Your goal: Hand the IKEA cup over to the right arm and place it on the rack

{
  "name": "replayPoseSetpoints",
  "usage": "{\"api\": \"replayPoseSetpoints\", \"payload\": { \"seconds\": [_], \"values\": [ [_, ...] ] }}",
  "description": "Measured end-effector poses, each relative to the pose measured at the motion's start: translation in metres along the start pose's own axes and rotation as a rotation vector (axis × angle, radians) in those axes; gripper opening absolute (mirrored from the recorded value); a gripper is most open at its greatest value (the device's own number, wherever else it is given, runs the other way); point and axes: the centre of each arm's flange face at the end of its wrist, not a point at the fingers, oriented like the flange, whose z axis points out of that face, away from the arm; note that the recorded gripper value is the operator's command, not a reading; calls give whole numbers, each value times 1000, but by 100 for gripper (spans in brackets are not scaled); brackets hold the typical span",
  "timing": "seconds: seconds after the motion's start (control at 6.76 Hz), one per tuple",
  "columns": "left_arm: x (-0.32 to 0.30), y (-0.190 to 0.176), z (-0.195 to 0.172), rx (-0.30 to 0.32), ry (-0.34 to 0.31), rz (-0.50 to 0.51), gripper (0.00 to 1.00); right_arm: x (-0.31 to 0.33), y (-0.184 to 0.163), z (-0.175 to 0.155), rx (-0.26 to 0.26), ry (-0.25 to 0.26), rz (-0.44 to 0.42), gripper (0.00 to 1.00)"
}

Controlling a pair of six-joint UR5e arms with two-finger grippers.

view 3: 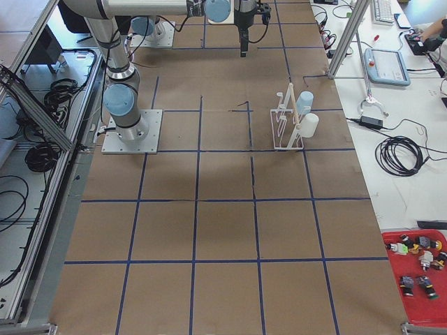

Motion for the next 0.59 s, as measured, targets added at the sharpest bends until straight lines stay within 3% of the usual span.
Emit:
{"api": "replayPoseSetpoints", "payload": {
  "seconds": [0.59],
  "values": [
    [0, 0, 2, -5, -1, 2, 100, 3, 7, -9, 26, -4, 9, 100]
  ]
}}
